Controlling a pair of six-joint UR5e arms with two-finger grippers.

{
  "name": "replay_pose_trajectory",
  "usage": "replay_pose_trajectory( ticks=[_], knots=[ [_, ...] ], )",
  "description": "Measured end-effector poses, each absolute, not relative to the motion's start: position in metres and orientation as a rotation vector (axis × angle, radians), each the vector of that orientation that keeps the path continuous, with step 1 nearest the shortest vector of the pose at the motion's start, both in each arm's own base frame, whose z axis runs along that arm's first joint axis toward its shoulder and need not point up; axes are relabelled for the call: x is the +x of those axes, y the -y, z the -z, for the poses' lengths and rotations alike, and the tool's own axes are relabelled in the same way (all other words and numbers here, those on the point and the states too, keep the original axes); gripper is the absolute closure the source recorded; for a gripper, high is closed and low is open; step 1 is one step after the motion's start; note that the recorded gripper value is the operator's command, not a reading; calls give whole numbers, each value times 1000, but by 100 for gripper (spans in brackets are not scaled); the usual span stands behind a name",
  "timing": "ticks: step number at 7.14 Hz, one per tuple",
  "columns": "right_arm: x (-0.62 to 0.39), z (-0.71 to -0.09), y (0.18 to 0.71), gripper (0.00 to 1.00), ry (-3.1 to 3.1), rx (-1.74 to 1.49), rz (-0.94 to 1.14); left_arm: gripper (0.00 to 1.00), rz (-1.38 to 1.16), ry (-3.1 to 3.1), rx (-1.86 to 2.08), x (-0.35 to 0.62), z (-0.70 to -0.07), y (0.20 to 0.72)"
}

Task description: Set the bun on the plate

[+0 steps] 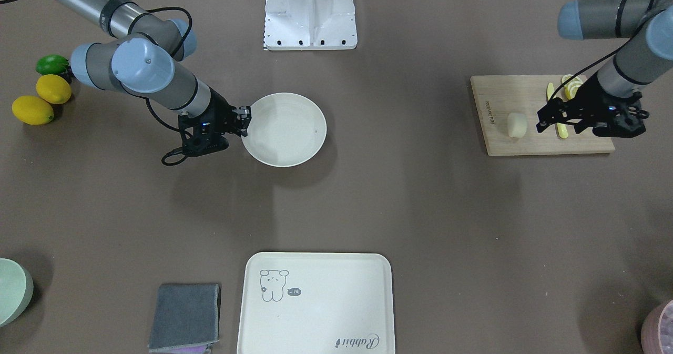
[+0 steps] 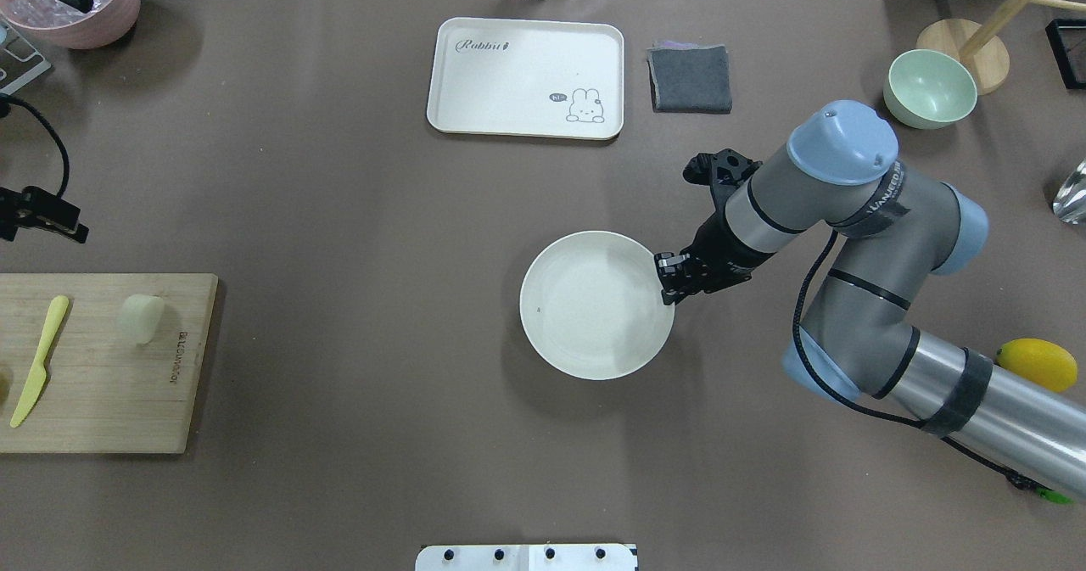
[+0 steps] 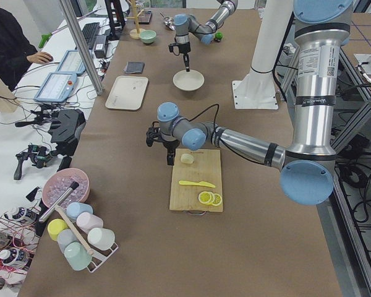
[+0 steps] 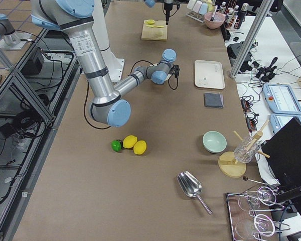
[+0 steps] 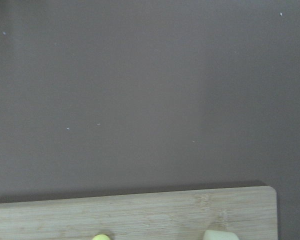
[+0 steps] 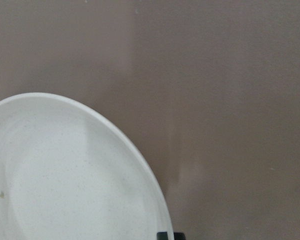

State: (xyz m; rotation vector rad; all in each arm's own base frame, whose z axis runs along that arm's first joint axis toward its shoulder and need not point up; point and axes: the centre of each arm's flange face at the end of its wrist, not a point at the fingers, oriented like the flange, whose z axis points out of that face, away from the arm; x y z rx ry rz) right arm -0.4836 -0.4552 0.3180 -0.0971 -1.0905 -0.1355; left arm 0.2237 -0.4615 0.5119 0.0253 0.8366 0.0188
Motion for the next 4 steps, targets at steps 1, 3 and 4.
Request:
replay_pose_trajectory(
  ticks=[1, 3, 4],
  knots=[
    [-498, -312, 456, 100, 1090, -104, 143, 4, -12, -834, 15, 249, -510, 450],
    [-516, -308, 453, 100, 1087, -116, 158, 8, 5, -823, 5, 286, -510, 431],
    [-525, -304, 451, 100, 1087, -120, 167, 8, 5, -814, 3, 295, -513, 425]
  ],
)
